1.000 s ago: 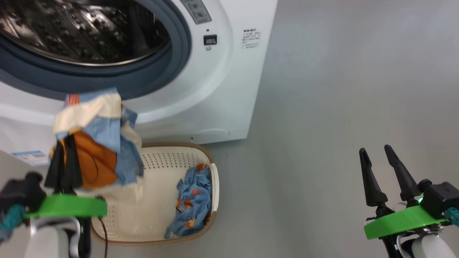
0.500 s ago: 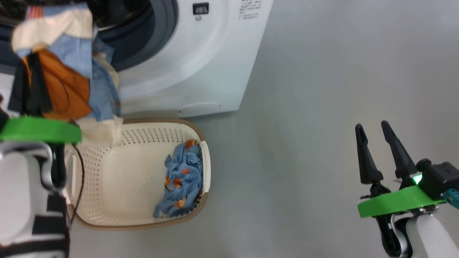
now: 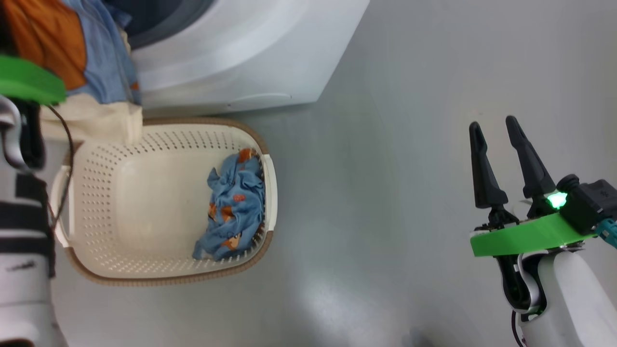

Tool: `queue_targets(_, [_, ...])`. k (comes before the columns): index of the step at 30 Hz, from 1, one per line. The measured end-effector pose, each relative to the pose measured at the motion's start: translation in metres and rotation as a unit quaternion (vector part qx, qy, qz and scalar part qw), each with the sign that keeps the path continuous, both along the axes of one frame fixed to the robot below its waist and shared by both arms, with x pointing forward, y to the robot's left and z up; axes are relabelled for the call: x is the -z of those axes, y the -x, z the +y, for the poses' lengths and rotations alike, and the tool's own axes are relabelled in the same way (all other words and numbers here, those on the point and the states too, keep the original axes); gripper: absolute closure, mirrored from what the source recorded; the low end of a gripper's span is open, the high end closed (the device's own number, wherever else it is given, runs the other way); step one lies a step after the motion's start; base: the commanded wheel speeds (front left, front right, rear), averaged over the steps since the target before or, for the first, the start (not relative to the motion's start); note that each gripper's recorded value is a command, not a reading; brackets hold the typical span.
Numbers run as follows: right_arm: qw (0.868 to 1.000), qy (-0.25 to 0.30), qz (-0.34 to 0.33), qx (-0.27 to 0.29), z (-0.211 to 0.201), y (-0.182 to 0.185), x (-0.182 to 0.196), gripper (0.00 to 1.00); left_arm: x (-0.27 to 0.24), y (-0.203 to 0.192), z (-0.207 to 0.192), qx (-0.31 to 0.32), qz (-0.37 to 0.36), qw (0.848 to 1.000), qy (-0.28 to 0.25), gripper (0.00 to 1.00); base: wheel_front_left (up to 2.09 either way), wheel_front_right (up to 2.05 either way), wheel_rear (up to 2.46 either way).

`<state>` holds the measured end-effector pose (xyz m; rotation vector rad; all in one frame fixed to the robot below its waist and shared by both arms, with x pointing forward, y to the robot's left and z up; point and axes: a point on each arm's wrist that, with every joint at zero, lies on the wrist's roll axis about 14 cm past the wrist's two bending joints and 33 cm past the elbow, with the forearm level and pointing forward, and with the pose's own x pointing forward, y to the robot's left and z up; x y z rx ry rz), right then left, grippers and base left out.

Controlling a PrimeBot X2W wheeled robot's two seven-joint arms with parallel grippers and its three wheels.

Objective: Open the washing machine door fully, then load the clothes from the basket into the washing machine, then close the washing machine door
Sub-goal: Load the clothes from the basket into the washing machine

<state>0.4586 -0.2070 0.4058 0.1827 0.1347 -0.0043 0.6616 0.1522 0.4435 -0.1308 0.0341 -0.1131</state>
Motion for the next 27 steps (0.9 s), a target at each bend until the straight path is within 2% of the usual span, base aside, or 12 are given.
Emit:
queue_targets(15, [1.000,0.000,0.027,-0.009,0.005,-0.010,0.029,0.10,0.029,-0.052,-0.017,0.018,0.043,0.999,-0.014,1.00,0.00,0.00,0.00])
queue_targets(21, [1.000,-0.001,0.030,-0.010,0.008,-0.012,0.032,0.09,0.019,-0.073,-0.024,0.026,0.026,0.999,-0.026,1.00,0.00,0.00,0.00])
queue_targets(27, [0.999,0.002,0.038,-0.002,0.003,-0.008,0.037,0.10,0.004,-0.088,-0.031,0.029,-0.004,0.999,-0.017,1.00,0.00,0.00,0.00])
